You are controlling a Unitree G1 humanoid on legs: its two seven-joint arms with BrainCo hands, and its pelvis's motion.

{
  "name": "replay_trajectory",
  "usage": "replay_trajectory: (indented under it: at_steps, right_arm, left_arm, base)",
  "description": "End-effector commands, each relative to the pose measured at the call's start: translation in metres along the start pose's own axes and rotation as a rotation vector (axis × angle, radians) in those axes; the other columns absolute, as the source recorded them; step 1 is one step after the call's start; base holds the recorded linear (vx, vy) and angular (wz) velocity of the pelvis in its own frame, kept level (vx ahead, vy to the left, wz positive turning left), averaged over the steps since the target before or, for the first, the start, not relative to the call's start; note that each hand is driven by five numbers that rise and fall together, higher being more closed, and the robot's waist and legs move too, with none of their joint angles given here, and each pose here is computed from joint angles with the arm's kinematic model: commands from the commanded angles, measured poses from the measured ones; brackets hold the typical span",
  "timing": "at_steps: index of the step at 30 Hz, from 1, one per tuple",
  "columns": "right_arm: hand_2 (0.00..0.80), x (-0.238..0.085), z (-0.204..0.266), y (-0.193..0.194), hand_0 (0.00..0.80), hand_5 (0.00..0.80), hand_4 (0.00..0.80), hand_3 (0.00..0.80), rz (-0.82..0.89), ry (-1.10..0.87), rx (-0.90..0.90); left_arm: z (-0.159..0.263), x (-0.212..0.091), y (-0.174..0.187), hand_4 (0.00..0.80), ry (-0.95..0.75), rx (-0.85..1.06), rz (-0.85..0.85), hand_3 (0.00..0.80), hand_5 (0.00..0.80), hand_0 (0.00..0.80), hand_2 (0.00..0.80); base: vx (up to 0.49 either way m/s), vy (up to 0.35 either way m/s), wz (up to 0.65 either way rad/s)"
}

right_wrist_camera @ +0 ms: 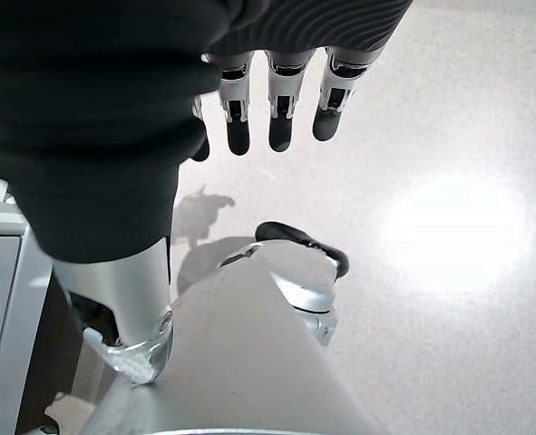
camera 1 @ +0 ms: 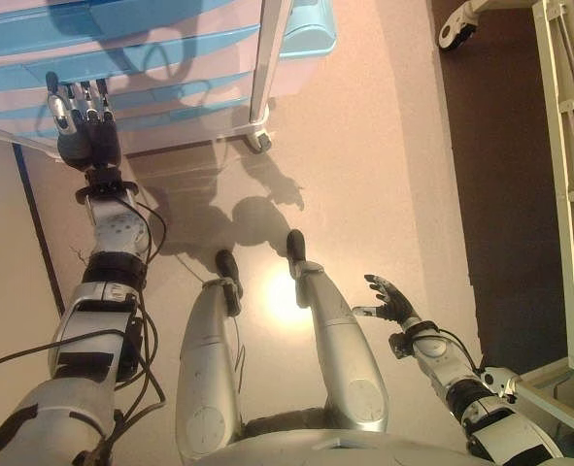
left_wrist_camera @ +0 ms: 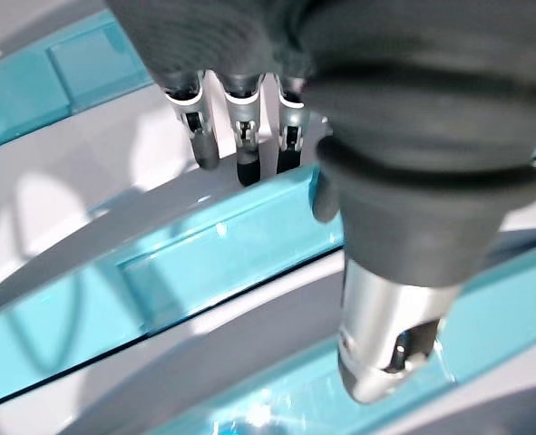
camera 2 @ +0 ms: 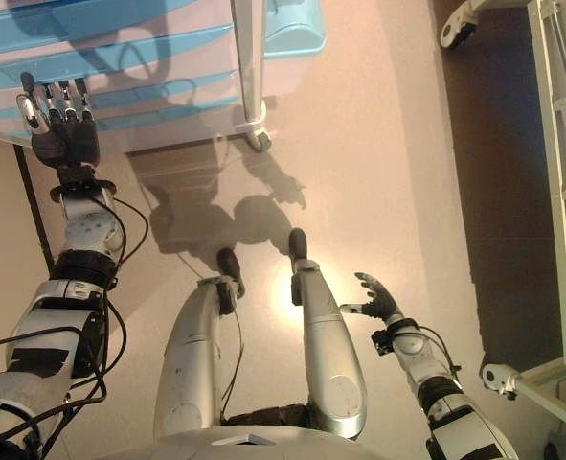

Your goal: Open the drawer and pick up the medicine

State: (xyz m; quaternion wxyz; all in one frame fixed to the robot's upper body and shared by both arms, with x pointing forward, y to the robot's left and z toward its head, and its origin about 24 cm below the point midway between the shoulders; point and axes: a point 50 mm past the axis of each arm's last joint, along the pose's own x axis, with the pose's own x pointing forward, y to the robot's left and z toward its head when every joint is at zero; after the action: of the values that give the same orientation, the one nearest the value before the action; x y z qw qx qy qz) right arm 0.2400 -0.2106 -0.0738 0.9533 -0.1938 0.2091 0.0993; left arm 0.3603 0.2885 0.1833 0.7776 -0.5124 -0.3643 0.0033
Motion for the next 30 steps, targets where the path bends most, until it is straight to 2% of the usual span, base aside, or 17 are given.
replay_trajectory:
  at_steps: [1,9,18,21,22,23,24,25,30]
  right_arm:
    - [0.0,-0.022,-0.026,-0.001,0.0,0.0,0.0,0.0,0.026,0.06,-0.04]
    - [0.0,-0.02,-0.021,-0.003,0.0,0.0,0.0,0.0,0.024,0.038,-0.047]
    - [0.0,-0.022,-0.023,0.0,0.0,0.0,0.0,0.0,0.035,0.044,-0.044]
    - [0.0,-0.022,-0.024,0.003,0.0,0.0,0.0,0.0,0.039,0.045,-0.037]
    - [0.0,-0.022,-0.024,0.003,0.0,0.0,0.0,0.0,0.04,0.044,-0.036]
    - [0.0,-0.022,-0.024,0.004,0.0,0.0,0.0,0.0,0.042,0.043,-0.032]
    - [0.0,-0.021,-0.024,0.005,0.0,0.0,0.0,0.0,0.043,0.043,-0.03]
    - [0.0,-0.021,-0.024,0.005,0.0,0.0,0.0,0.0,0.046,0.043,-0.029]
    - [0.0,-0.022,-0.025,0.006,0.0,0.0,0.0,0.0,0.057,0.047,-0.028]
  left_arm:
    - [0.009,0.045,-0.077,0.0,-0.024,0.005,-0.311,0.0,0.0,0.0,0.0]
    - [-0.005,0.042,-0.107,0.0,0.027,-0.093,-0.515,0.0,0.0,0.0,0.0]
    - [0.001,0.038,-0.096,0.0,0.017,-0.103,-0.481,0.0,0.0,0.0,0.0]
    - [0.005,0.037,-0.092,0.0,0.022,-0.142,-0.515,0.0,0.0,0.0,0.0]
    - [0.005,0.036,-0.092,0.11,0.023,-0.161,-0.537,0.11,0.11,0.11,0.11]
    - [0.006,0.035,-0.094,0.515,0.02,-0.189,-0.583,0.515,0.515,0.515,0.515]
    - [0.006,0.034,-0.095,0.737,0.022,-0.206,-0.616,0.737,0.737,0.737,0.737]
    - [0.006,0.032,-0.097,0.8,0.016,-0.223,-0.656,0.8,0.8,0.8,0.8]
    - [0.009,0.023,-0.098,0.8,-0.01,-0.314,-0.816,0.8,0.8,0.8,0.8]
  base:
    - [0.0,0.0,0.0]
    - [-0.004,-0.001,0.01]
    - [-0.053,-0.038,0.03]
    - [-0.022,-0.066,0.04]
    - [-0.032,-0.086,0.05]
    - [-0.03,-0.07,0.05]
    - [-0.028,-0.068,0.04]
    - [-0.027,-0.06,0.03]
    - [-0.03,-0.051,0.02]
